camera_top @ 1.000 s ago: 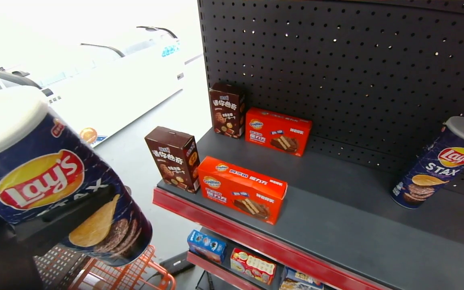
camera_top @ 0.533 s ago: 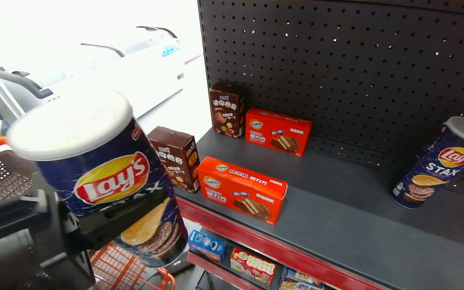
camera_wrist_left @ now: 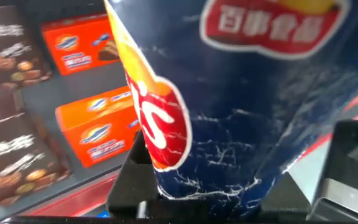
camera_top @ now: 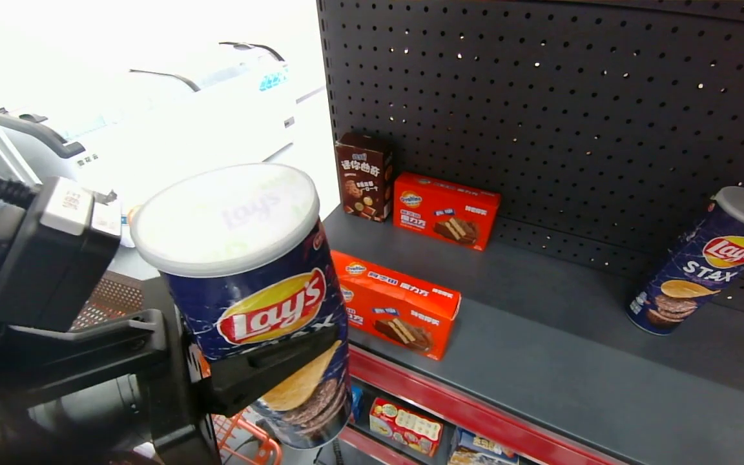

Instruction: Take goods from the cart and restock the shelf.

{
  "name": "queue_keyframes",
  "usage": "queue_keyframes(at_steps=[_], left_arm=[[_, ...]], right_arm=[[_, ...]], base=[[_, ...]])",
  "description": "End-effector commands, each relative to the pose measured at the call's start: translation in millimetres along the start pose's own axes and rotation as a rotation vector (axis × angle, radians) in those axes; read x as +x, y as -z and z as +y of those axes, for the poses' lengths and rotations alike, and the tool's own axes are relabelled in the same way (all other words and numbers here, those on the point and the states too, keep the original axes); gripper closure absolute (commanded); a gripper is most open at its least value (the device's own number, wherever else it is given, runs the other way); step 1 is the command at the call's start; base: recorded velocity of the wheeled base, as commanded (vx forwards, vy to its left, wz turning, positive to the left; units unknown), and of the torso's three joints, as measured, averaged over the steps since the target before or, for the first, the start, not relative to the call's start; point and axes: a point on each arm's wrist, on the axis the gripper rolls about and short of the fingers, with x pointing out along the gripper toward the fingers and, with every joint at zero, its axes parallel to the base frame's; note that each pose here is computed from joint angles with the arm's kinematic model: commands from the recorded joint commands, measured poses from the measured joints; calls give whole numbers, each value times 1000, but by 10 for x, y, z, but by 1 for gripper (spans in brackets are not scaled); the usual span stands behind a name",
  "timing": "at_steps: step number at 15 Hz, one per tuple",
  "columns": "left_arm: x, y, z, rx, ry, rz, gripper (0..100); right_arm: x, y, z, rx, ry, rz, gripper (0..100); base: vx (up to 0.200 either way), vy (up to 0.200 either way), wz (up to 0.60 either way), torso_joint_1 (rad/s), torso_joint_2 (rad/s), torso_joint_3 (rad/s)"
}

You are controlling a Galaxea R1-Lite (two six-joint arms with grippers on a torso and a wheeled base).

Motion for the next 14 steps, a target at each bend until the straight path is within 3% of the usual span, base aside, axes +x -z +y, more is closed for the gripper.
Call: queue_keyframes(at_steps=[1, 7, 14], left_arm=[[132, 26, -62, -4, 55, 22, 100], [413, -23, -133, 5, 114, 30, 100], [419, -25, -152, 4, 122, 30, 100]], right_arm=[[1, -1, 0, -1, 0, 1, 0], [1, -1, 0, -1, 0, 1, 0], [1, -1, 0, -1, 0, 1, 0]], base=[[0, 0, 0, 0, 0, 0], [0, 0, 0, 0, 0, 0], [0, 0, -600, 0, 4, 2]])
